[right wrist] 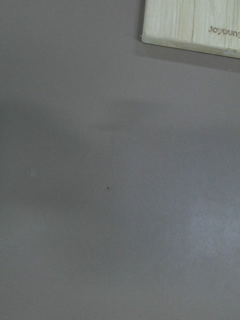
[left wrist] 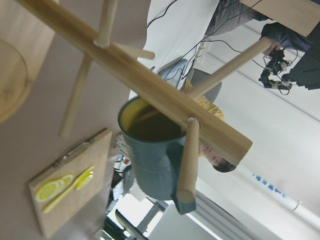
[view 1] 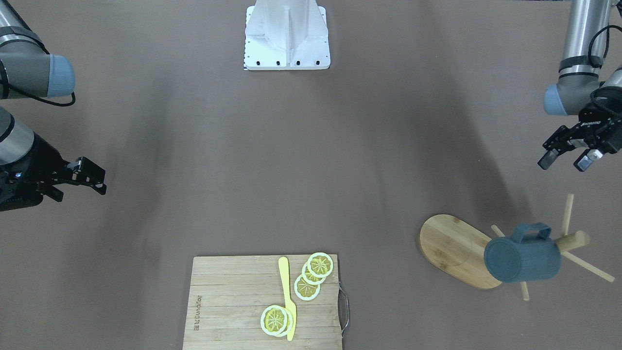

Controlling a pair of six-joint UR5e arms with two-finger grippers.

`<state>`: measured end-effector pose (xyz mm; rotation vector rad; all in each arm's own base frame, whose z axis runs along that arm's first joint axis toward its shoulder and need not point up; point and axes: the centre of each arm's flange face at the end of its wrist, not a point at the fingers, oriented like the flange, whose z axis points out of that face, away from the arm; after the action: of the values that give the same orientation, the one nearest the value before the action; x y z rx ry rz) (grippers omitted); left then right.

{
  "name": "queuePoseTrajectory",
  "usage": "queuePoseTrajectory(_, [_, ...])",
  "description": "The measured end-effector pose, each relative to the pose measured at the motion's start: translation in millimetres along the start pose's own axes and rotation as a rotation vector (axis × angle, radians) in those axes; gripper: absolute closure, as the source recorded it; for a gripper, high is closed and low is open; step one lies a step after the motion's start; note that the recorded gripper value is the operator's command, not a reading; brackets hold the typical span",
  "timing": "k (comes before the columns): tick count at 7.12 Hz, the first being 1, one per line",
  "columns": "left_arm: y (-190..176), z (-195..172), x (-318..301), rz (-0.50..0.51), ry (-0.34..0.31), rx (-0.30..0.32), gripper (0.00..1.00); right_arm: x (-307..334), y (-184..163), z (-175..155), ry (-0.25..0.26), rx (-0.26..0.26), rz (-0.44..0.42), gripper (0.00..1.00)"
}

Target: Hang cup on storage rack

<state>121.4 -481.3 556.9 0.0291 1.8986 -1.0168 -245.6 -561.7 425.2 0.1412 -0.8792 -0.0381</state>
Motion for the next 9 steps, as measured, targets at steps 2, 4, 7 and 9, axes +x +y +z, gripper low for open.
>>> queuePoseTrajectory(2, [-38, -46, -11, 0.454, -0.149, 0.134, 0.02, 8, -5, -4, 0.026, 0.028, 0.003, 0.0])
queuePoseTrajectory(4, [-88, -78, 7, 0.886, -0.376, 0.268, 0.02, 35, -13, -23, 0.05, 0.067, 0.037, 0.0])
queuePoseTrajectory(7, [-134, -96, 22, 1.367, -0.842, 0.183, 0.02, 152, -8, -64, 0.135, 0.105, 0.019, 0.0])
queuePoseTrajectory(9, [-129, -89, 28, 1.214, -1.001, -0.07, 0.02, 239, 29, -62, 0.186, 0.048, 0.017, 0.0])
